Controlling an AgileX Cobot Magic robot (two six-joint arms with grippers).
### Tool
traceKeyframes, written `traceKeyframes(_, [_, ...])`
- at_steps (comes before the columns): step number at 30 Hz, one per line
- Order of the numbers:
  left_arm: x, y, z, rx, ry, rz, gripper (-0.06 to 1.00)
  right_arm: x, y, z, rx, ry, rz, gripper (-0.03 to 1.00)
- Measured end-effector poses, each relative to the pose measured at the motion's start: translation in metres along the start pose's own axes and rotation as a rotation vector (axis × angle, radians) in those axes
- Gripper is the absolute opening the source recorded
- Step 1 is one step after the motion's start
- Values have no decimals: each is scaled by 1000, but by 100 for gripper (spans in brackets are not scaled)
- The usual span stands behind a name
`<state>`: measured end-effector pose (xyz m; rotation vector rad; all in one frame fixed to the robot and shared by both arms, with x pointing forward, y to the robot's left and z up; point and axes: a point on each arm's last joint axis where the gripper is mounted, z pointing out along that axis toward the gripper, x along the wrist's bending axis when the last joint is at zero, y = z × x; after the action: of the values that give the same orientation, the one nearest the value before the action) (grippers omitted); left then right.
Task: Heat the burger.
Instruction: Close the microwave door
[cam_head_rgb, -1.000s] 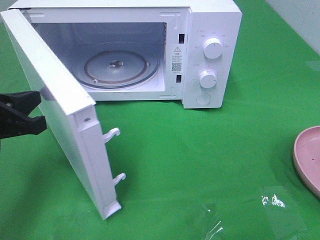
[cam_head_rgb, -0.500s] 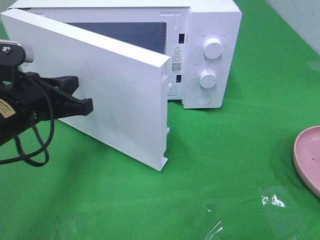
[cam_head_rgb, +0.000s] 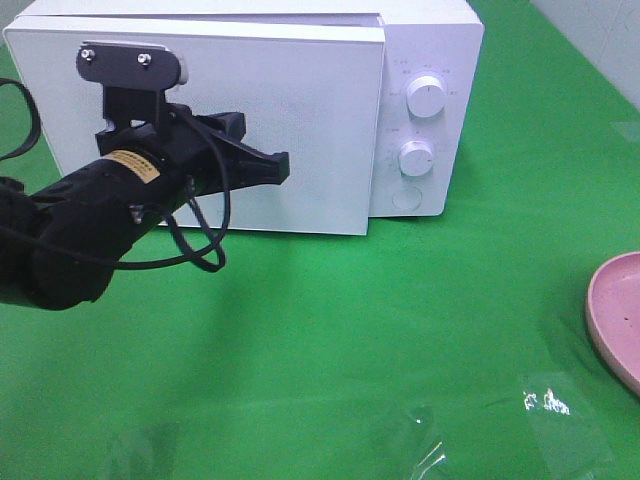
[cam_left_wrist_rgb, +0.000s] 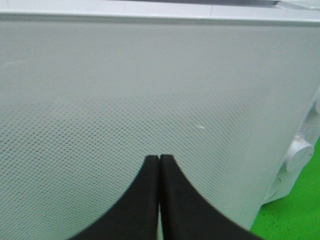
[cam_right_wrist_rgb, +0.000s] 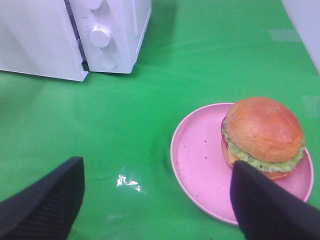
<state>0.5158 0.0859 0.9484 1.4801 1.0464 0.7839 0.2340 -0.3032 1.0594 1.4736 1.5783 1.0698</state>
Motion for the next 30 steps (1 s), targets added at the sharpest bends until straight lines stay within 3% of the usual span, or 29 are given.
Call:
traceKeyframes(15, [-25,4,53,-31,-21,-26,0,0,0,0,0,0,0,76])
traceKeyframes(19, [-38,-2,67,-18,-59,-5,0,0,0,0,0,0,0,76])
traceKeyframes(30, [-27,-1,82,5,-60,19,0,0,0,0,0,0,0,76])
